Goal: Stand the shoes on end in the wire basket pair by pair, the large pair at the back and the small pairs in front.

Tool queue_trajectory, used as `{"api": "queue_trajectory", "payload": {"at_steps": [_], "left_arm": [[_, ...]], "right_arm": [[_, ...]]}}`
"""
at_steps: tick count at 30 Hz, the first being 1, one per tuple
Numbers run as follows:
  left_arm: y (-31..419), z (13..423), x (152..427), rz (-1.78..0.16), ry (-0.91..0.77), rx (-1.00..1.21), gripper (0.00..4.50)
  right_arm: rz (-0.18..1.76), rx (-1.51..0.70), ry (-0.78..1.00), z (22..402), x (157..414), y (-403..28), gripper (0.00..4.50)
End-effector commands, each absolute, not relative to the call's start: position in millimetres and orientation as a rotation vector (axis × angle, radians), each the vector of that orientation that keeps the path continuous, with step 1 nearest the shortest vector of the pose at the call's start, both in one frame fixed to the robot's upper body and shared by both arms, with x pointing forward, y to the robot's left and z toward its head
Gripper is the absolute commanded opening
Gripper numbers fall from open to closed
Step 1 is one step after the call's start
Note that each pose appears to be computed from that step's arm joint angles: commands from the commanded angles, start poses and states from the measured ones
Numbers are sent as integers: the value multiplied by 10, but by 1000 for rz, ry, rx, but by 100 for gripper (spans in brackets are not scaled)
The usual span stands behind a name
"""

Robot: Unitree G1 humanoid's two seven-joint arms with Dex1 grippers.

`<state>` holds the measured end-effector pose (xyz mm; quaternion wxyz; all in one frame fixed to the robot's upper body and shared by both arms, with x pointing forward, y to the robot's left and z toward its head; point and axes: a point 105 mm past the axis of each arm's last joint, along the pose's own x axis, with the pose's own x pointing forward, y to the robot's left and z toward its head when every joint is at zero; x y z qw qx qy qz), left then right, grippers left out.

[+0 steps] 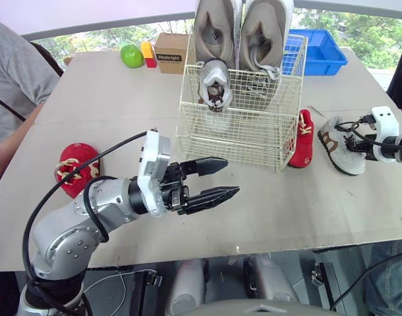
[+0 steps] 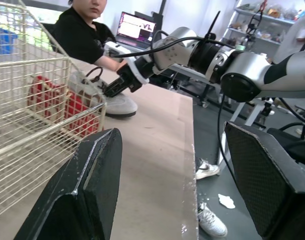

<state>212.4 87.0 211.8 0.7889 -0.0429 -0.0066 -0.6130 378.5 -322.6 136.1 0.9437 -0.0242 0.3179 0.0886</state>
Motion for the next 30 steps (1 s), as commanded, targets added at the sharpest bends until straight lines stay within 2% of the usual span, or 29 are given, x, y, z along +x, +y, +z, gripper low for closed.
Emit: {"api": "queue_trajectory", "payload": {"at_steps": [1,5,7,10,14,17,19,22,30], "left_arm": [[866,2125,2139,-1322,-30,-48,353],[884,2121,2203,-1306,-44,-44,353],[919,2065,2253,-1287,-33,-24,353],[951,2051,2235,-1307,-24,-28,353],[1048,2062,2247,-1272,-32,-54,353],[1160,2037,2292,-1214,-54,-29,353],[1232,2057,2288,-1182,-71,-50,353],[1346,2036,2272,-1125,-77,-74,353],[1372,2091,2213,-1074,-130,-81,353]], "right_arm": [[137,-6,447,1686,3804,-3324,12],[119,19,238,1991,3742,-3284,12],[276,48,40,2432,3612,-2795,12],[454,-94,-193,2909,3349,-2153,12],[602,32,-479,3490,3075,-1518,12],[676,-92,-514,3383,2969,-965,12],[649,-184,-546,3294,2989,-765,12],[463,-318,-676,3279,3108,-763,12],[284,-229,-797,3195,3221,-783,12]]}}
